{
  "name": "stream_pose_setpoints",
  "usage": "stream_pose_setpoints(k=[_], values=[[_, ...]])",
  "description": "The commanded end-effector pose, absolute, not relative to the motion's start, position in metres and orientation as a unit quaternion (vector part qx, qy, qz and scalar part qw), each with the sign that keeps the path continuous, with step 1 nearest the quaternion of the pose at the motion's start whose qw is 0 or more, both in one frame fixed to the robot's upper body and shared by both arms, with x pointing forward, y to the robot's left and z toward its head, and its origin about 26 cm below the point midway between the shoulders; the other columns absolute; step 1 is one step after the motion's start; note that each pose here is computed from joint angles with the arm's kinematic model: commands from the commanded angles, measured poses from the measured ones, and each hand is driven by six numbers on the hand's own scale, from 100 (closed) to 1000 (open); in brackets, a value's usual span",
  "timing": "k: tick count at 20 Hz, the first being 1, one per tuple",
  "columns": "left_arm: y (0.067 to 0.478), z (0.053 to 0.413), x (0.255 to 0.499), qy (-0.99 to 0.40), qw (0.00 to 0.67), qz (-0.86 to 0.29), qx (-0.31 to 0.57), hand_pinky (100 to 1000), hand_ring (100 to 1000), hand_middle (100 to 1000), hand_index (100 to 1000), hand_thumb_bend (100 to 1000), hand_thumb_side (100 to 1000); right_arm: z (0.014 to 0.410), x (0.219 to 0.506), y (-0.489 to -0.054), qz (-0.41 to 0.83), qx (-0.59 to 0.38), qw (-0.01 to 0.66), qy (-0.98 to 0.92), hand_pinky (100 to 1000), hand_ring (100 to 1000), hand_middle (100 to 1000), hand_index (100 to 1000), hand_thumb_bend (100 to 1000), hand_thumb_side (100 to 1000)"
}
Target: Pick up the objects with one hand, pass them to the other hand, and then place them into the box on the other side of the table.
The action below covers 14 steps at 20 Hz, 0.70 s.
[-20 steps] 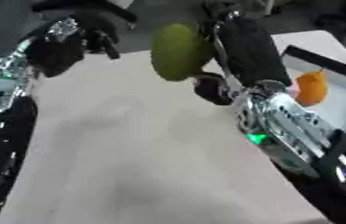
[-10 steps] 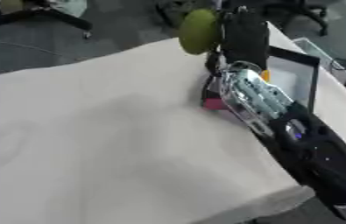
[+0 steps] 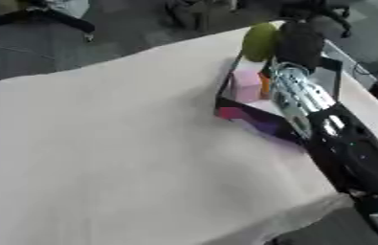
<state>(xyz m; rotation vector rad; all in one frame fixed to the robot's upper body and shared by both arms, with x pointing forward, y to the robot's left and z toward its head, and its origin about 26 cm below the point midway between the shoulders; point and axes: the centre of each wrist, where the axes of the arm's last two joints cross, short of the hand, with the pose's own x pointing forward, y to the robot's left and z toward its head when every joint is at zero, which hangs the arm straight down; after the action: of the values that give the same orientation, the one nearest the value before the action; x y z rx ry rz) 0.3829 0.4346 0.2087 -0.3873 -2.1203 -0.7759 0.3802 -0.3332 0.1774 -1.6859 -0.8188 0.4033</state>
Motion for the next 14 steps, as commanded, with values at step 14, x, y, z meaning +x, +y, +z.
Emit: stream_pose_setpoints(k=[14], values=[[0.471,0.225,0.343,-0.856,0.397,-0.305,-0.129,710,544,599,754,100,570,0.204,0.390,-0.447,0.157,-0.712,0.657,-0.191,806,823,787,966,623,329]])
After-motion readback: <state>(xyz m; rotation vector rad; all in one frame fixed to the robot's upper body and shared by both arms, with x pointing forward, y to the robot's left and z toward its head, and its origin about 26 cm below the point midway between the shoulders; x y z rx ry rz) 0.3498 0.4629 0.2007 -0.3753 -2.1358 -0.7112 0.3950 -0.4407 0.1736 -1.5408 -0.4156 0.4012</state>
